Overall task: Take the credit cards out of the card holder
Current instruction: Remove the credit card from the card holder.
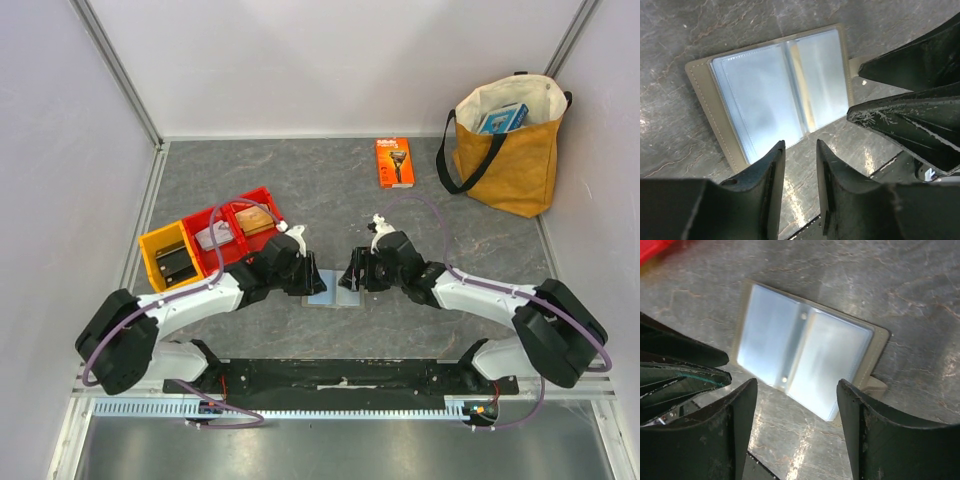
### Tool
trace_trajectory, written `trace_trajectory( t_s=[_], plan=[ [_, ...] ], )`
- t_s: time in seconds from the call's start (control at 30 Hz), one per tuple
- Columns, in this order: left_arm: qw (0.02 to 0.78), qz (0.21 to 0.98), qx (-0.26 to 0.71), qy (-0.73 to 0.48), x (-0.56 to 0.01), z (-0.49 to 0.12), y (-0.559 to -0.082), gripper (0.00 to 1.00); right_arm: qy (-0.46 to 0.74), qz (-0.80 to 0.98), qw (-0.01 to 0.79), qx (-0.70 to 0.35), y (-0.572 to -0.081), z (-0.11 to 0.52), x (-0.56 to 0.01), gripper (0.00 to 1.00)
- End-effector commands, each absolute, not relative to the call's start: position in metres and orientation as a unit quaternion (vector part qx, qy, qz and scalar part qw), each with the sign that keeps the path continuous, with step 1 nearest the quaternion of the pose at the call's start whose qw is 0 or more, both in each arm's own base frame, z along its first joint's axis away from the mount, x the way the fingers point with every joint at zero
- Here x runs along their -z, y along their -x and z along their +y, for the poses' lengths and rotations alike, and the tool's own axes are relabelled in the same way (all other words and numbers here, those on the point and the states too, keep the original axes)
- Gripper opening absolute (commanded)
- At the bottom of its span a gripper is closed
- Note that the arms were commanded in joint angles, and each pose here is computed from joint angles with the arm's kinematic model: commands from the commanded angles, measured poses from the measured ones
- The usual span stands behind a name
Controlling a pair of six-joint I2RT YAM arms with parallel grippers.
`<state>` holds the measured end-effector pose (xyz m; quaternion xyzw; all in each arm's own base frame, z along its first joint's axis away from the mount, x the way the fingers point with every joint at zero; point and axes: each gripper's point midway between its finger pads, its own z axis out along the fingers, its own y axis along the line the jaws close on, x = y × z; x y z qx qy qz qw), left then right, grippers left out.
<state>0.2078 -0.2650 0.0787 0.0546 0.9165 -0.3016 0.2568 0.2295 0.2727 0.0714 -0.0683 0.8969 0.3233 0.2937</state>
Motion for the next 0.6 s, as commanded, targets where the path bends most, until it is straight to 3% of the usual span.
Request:
trace_trajectory(
  t_s=[0.0,0.17,0.57],
  plan=[
    [0.253,0.911,0.322,-0.033,-0.065,-0.274,-0.208,0.34,0.037,0.903,0.31,-0.297,-0.243,0.269,-0.069,0.69],
    [0.222,0.927,0.303,0.006,-0.033,-0.259,-0.195,0.26,0.03,0.909,0.307,-0.28,-0.242,0.262,-0.058,0.61],
    [0.214,0.936,0.275,0.046,-0.016,-0.237,-0.182,0.22,0.029,0.915,0.286,-0.284,-0.237,0.265,-0.037,0.49]
  ],
)
